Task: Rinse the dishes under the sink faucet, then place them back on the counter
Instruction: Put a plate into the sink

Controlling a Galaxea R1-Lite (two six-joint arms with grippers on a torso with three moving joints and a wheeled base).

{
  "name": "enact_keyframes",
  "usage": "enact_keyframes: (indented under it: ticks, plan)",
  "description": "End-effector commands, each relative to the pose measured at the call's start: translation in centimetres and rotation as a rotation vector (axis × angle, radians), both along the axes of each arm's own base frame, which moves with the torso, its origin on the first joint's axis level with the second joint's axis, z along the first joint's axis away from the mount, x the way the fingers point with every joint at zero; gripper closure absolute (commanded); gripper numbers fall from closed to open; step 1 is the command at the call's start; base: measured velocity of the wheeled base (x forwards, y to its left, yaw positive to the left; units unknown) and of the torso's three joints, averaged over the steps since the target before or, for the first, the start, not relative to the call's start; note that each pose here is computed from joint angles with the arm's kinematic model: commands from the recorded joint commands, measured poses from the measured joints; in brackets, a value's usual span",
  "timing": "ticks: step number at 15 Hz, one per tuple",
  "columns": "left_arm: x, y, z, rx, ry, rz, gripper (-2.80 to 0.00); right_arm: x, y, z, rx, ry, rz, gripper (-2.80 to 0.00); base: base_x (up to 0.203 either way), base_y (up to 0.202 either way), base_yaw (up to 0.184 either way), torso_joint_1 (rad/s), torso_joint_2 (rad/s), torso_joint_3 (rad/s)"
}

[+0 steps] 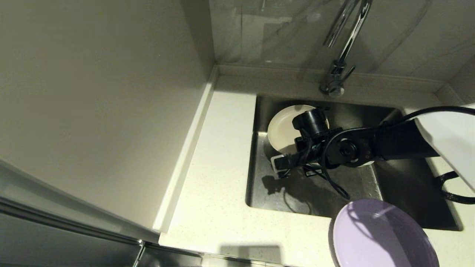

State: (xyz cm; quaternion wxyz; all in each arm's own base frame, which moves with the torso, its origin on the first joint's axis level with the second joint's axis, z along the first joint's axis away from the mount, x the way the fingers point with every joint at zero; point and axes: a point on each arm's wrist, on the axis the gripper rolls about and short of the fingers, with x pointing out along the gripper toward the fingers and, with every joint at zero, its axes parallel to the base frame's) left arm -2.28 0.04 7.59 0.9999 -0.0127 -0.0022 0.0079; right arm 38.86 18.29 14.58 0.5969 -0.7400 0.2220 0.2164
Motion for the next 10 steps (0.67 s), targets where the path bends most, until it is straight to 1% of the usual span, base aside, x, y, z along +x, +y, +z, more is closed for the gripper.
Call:
enact_keyframes:
  ticks: [1,4,8,10]
  plan:
    - [0.0,0.0,0.0,-0.001,-0.003,0.001,0.00,0.7,-0.1,-1.6,-0.032,0.032,-0.001,0.00,0.000,0.000,0.000,0.000,0.00,0.000]
    - [0.0,0.0,0.0,-0.001,-0.003,0.001,0.00,1.5,-0.7,-3.2,-0.049,0.060,-0.018,0.00,0.000,0.000,0.000,0.000,0.00,0.000]
    - [0.0,0.0,0.0,0.001,-0.003,0.001,0.00,2.6,-1.1,-4.9,-0.039,0.044,-0.038,0.00,0.000,0.000,0.000,0.000,0.00,0.000]
    - [0.0,0.0,0.0,-0.001,-0.003,0.001,0.00,2.7,-1.1,-5.2,-0.040,0.047,-0.039,0.00,0.000,0.000,0.000,0.000,0.00,0.000]
